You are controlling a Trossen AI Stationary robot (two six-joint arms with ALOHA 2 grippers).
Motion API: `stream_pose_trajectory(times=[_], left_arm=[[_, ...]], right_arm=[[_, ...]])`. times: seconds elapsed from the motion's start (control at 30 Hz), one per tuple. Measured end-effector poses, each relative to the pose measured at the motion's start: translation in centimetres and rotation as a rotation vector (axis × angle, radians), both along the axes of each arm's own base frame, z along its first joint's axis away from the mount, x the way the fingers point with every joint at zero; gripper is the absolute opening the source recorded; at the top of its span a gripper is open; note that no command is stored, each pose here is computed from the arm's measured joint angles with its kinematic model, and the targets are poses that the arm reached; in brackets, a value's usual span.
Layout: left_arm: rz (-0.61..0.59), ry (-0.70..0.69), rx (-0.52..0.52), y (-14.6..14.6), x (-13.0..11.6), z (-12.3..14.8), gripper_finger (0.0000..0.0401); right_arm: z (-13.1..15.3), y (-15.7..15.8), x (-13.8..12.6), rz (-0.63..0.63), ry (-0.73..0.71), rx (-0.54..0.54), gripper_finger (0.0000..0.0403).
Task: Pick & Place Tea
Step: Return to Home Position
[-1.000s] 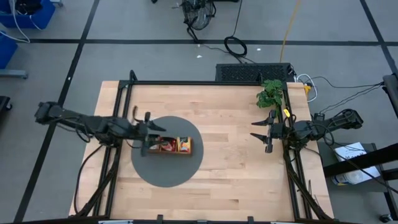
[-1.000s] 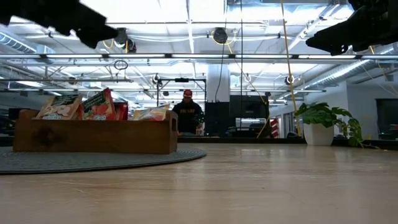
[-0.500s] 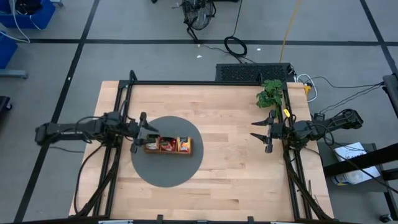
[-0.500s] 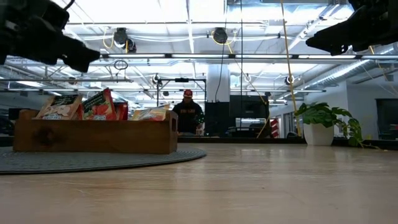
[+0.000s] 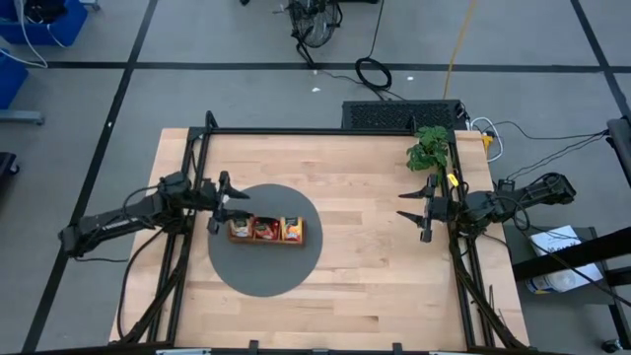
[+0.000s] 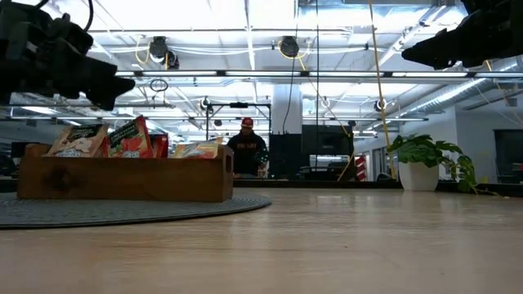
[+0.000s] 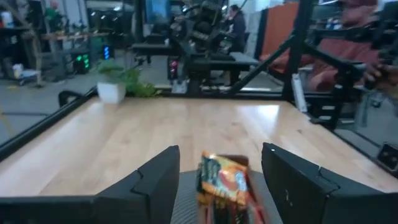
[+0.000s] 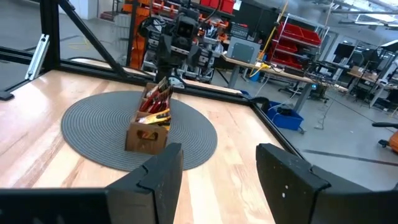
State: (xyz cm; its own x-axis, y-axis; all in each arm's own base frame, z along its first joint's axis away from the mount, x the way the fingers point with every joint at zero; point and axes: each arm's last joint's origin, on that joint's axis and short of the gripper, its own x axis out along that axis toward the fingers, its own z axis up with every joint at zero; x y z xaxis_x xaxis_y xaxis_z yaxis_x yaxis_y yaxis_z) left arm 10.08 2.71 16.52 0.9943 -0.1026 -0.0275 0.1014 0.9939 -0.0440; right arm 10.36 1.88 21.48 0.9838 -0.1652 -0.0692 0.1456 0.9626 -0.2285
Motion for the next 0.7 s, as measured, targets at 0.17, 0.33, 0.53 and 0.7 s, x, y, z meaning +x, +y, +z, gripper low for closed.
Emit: stream_pose_trajectory(times=[0.17, 0.33, 0.53, 0.7], left_arm=[[0.059, -0.014, 0.006, 0.3, -0.1, 0.1, 0.0223], [0.209, 0.039, -0.062, 0.8, -0.1, -0.4, 0.0229], [0.198, 0.046, -0.062, 0.8, -0.1, -0.4, 0.0223], [0.198, 0.045, -0.064, 0.8, -0.1, -0.4, 0.0219]], right_arm=[[0.0, 0.0, 0.0, -0.007, -0.022, 0.089, 0.0187], [-1.4, 0.0, -0.4, 0.086, -0.100, 0.185, 0.0187], [-2.9, -0.2, -1.0, 0.135, -0.278, 0.259, 0.0187], [-2.8, -0.2, -1.1, 0.164, -0.292, 0.292, 0.0187]])
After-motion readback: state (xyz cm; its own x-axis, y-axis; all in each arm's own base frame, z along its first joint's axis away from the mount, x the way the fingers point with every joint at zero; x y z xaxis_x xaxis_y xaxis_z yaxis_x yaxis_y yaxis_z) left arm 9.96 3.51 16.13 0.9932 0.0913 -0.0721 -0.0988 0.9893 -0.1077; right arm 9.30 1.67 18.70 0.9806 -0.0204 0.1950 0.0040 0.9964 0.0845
